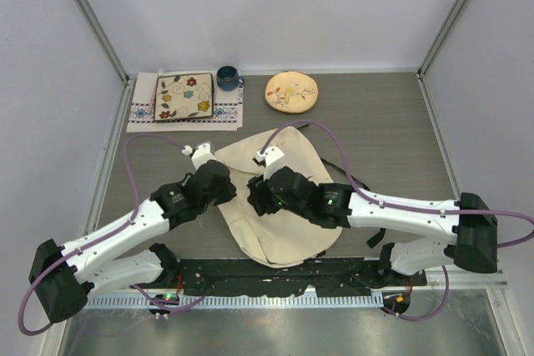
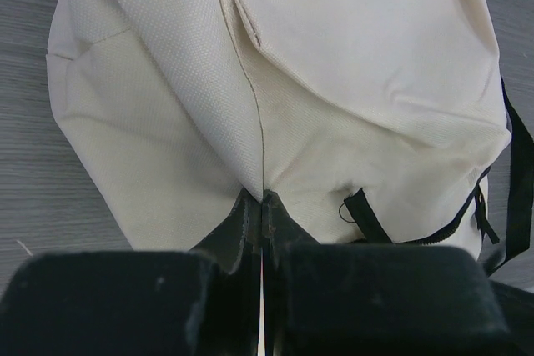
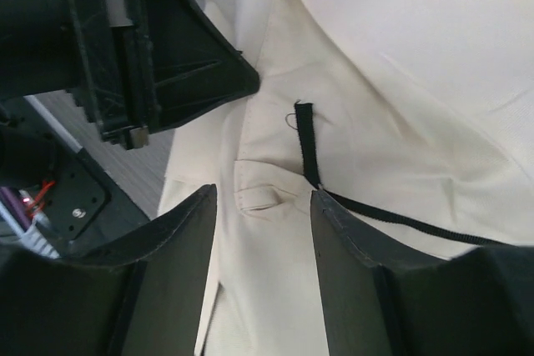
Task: Pack the student bag
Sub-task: Zip the student bag at the center of the board.
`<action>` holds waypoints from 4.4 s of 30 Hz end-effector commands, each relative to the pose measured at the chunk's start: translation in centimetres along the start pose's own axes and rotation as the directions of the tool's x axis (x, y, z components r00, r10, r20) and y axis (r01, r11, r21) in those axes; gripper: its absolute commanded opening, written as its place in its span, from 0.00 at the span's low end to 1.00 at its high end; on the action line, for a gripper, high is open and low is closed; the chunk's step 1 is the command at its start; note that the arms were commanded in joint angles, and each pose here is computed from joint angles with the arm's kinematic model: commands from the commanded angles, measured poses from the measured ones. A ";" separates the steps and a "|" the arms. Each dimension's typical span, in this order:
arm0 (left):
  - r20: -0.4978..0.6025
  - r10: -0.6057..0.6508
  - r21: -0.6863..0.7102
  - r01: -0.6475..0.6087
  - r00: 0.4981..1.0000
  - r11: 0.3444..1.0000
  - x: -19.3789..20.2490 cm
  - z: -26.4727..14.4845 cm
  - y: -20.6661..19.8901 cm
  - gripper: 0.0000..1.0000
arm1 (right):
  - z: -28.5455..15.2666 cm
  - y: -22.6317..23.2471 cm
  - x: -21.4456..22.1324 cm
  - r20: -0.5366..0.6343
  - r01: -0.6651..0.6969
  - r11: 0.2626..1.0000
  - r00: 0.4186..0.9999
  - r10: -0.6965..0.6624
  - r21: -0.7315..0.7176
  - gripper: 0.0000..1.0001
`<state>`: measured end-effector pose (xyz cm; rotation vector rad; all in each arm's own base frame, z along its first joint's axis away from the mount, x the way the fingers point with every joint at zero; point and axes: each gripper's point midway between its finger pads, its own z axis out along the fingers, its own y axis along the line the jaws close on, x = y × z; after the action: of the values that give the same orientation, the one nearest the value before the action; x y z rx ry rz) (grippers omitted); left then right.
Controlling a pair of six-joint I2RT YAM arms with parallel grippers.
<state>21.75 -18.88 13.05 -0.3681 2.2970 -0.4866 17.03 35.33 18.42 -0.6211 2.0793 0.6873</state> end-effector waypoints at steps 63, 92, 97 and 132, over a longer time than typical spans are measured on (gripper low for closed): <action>-0.008 0.019 0.010 -0.018 1.000 1.000 -2.2 -0.6 2.6 0.00 | 0.5 -11.7 1.1 0.226 -0.223 0.879 0.965 0.136 0.422 0.01; -0.041 0.030 -0.020 -0.031 0.999 0.999 -5.3 0.2 5.3 0.00 | -0.7 -17.8 3.7 0.278 -0.432 0.802 0.898 0.341 0.413 0.01; -0.047 0.016 -0.030 -0.017 0.999 0.999 -5.5 0.4 6.1 0.00 | -0.8 -19.5 5.1 0.271 -0.462 0.771 0.886 0.377 0.438 0.01; -0.090 -0.016 -0.066 0.010 0.996 0.998 -7.6 5.1 9.5 0.00 | -5.4 -24.3 7.4 0.483 -0.624 0.594 0.777 0.404 0.508 0.01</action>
<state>26.29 -12.69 10.00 -0.3602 2.4984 -0.6755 25.06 20.66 11.33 0.4007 2.0382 0.6936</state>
